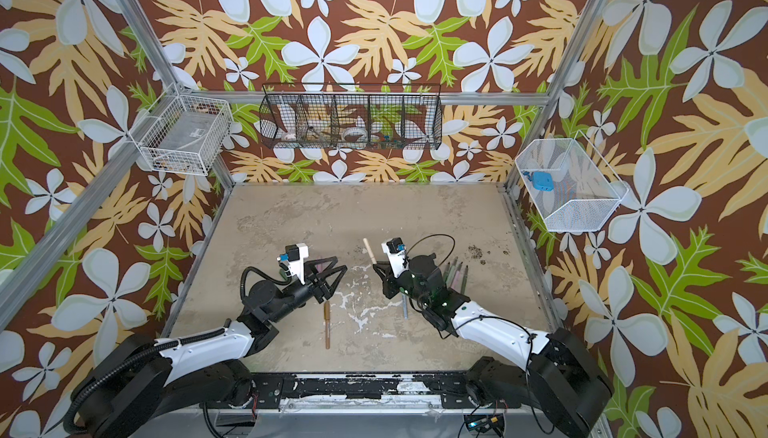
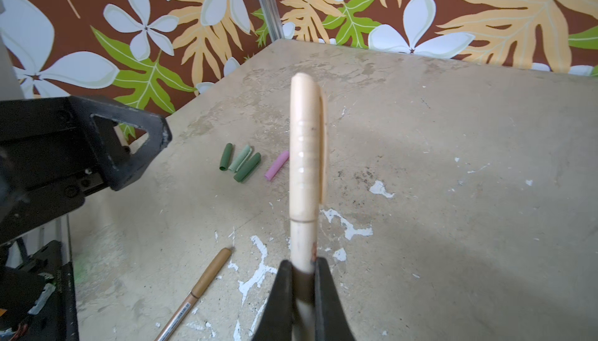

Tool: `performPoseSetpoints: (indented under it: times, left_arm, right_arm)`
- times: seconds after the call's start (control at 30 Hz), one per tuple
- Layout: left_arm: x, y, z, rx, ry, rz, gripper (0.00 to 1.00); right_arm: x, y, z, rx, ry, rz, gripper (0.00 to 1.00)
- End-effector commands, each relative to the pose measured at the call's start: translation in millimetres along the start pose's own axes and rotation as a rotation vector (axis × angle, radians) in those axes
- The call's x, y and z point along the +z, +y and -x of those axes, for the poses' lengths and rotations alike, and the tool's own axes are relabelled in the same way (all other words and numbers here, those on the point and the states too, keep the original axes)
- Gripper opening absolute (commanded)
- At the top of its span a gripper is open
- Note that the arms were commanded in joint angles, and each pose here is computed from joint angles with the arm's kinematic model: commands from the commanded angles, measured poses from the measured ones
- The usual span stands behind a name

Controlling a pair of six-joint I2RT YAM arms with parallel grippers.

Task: Open the pen caps
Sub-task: 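Lift the cream pen upright with the right gripper while the left gripper approaches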

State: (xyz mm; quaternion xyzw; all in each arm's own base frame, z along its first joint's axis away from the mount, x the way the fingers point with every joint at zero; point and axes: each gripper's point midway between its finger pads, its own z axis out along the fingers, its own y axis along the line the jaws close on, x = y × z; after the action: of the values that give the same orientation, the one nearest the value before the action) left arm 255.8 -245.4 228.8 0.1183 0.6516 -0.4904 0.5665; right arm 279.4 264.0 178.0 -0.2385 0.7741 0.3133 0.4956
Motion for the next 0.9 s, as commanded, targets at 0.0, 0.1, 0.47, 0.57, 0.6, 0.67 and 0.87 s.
performPoseSetpoints:
  times: [0.0,0.1,0.47,0.57,0.6,0.67,0.87]
  left_arm:
    - [0.8,-20.8,9.6,0.011,-0.023,-0.105,0.65]
    - [3.1,-27.9,6.5,0.013,0.000,-0.149,0.65]
    - [13.5,-19.0,-1.0,-0.016,0.043,-0.115,0.61]
    - [14.8,-16.2,-1.4,-0.026,0.048,-0.099,0.61]
    - [16.2,-15.0,-1.8,-0.029,0.053,-0.092,0.60]
    - [16.9,-13.1,-3.0,-0.030,0.060,-0.084,0.59]
    - [17.0,-12.8,-2.5,-0.032,0.059,-0.080,0.50]
  right_arm:
    - [-3.1,17.1,12.2,-0.011,-0.052,0.091,0.09]
    - [-4.0,24.8,12.1,-0.012,-0.053,0.138,0.09]
    - [-2.8,58.7,3.0,-0.079,-0.039,0.273,0.09]
    - [-2.7,64.1,1.0,-0.104,-0.040,0.279,0.09]
    - [-3.1,65.4,0.2,-0.112,-0.041,0.281,0.09]
    - [-4.5,67.1,0.7,-0.126,-0.048,0.281,0.09]
    - [-10.6,71.0,2.1,-0.175,-0.076,0.284,0.08]
